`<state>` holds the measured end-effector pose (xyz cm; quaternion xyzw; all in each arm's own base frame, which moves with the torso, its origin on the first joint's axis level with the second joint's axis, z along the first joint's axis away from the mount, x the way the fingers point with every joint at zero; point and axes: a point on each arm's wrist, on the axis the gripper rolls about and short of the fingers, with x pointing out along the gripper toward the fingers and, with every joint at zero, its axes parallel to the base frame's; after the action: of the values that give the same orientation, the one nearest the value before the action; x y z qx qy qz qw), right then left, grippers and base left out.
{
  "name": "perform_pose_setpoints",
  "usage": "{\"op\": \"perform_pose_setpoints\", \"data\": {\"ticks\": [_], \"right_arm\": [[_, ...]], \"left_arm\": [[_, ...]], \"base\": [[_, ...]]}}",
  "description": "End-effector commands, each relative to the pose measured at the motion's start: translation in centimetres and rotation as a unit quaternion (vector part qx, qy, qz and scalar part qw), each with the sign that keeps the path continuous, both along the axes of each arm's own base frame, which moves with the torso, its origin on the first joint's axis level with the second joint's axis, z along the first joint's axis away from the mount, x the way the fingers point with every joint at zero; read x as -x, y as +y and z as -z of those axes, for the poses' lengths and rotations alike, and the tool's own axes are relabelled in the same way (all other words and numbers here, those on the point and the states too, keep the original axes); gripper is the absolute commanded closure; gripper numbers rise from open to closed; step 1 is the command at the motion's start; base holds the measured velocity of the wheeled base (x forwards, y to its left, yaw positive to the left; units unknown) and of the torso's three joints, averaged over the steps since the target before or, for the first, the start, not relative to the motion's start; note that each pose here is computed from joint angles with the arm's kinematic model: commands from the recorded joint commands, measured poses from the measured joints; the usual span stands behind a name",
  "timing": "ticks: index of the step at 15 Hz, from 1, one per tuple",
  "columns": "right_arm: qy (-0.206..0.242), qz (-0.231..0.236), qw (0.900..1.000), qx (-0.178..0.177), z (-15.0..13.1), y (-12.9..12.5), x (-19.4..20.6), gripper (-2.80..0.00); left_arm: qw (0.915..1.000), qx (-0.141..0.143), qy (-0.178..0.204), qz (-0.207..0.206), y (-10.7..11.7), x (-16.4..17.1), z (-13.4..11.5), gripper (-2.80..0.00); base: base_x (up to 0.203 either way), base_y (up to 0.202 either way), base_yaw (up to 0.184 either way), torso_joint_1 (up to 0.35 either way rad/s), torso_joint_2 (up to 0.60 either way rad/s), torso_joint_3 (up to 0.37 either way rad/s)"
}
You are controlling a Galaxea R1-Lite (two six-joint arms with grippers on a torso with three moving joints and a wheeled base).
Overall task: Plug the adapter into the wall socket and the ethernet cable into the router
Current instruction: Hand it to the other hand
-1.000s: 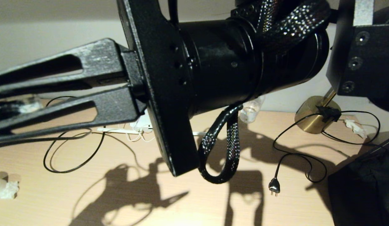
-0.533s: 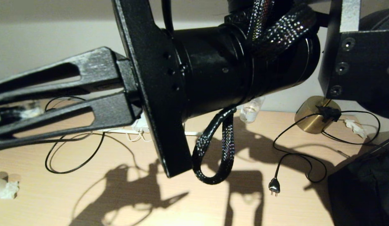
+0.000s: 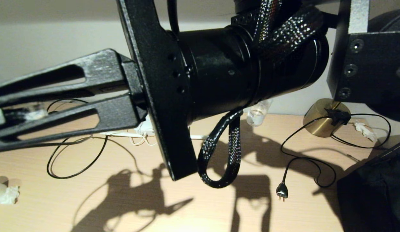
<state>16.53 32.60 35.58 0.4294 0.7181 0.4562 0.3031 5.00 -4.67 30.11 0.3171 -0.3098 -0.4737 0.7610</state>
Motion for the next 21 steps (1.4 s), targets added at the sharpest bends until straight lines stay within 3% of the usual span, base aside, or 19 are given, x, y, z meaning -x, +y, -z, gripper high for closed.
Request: {"op": "perform_pose_setpoints", "data": {"ticks": [1, 19, 20, 21], "right_arm": [[0.006, -0.003, 1.000, 0.004, 0.09, 0.08, -0.01, 0.00], [0.006, 0.000, 1.000, 0.005, 0.31, 0.17, -0.32, 0.00], [0.006, 0.000, 1.000, 0.005, 0.31, 0.17, -0.32, 0.00], [0.006, 0.000, 1.000, 0.005, 0.31, 0.17, -0.32, 0.00]], "left_arm": [[1.0000, 0.000, -0.004, 0.001, 0.04, 0.08, -0.05, -2.80], [0.9999, -0.007, 0.008, 0.001, 0.29, 0.48, 0.37, -2.80], [0.9999, -0.007, 0.008, 0.001, 0.29, 0.48, 0.37, -2.66], [0.9999, -0.007, 0.008, 0.001, 0.29, 0.48, 0.37, 0.00]], "base": [[0.000, 0.000, 0.000, 0.000, 0.00, 0.000], [0.000, 0.000, 0.000, 0.000, 0.00, 0.000], [0.000, 0.000, 0.000, 0.000, 0.00, 0.000], [0.000, 0.000, 0.000, 0.000, 0.00, 0.000]]}}
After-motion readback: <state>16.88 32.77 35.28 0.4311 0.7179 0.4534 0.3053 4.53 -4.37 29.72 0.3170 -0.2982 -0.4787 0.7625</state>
